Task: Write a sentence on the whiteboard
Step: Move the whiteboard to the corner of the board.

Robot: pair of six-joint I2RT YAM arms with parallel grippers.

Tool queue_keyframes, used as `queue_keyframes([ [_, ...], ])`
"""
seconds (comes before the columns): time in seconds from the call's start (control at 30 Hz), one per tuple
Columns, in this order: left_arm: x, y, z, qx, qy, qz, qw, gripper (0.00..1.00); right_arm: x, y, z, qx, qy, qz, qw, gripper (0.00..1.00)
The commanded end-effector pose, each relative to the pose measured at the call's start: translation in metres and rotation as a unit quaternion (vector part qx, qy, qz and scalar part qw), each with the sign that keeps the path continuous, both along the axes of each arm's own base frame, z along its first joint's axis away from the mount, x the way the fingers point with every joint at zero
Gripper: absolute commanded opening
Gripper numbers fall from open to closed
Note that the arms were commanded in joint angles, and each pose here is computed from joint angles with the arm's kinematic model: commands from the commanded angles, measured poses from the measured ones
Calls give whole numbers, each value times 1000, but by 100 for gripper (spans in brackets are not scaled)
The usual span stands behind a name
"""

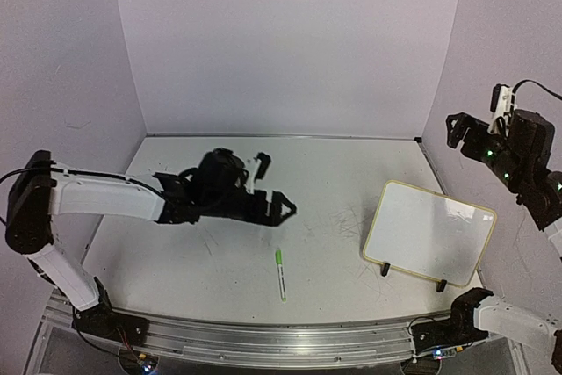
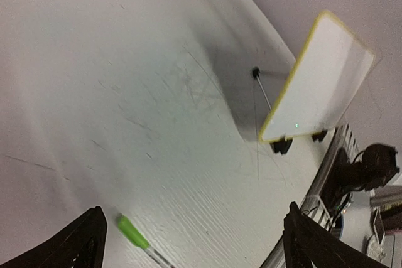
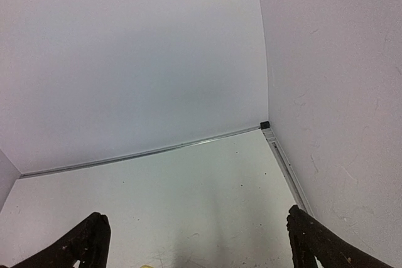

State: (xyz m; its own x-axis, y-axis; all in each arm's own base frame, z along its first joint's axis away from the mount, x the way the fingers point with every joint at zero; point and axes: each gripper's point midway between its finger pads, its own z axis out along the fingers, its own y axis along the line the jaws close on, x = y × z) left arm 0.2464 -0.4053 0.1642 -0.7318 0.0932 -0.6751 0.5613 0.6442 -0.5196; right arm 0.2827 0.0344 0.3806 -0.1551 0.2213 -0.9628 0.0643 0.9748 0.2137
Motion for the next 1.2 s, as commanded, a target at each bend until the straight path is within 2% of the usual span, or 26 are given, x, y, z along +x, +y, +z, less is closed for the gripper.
queue_keyframes([
  [0.0,-30,-75,1,-30,-24,-21,999,98,4,30,1,20,24,78,996,98],
  [0.07,-45,-99,-10,-23,-23,-49,998,98,5,42,-14,17,62,108,992,98],
  [0.2,-70,-143,-34,-15,-18,-81,996,91,0,53,-38,32,109,136,984,98],
  [0.27,-76,-162,-49,-14,2,-71,997,82,-3,53,-40,37,112,138,983,98],
  [0.33,-80,-182,-58,-19,20,-59,998,69,-6,50,-33,37,100,133,985,98],
  [0.37,-81,-188,-68,-7,21,-52,998,66,-7,47,-28,36,92,129,987,98],
  [0.5,-97,-216,-87,31,3,-35,999,65,-11,45,-5,27,64,130,989,98],
  [0.77,-124,-259,-103,39,-28,-39,998,58,-25,40,11,33,36,132,990,98],
  [0.87,-123,-263,-115,51,-37,-35,997,52,-32,36,18,38,21,129,991,98],
  [1.17,-102,-265,-125,88,-114,-10,990,49,-44,29,31,45,-4,121,992,98],
])
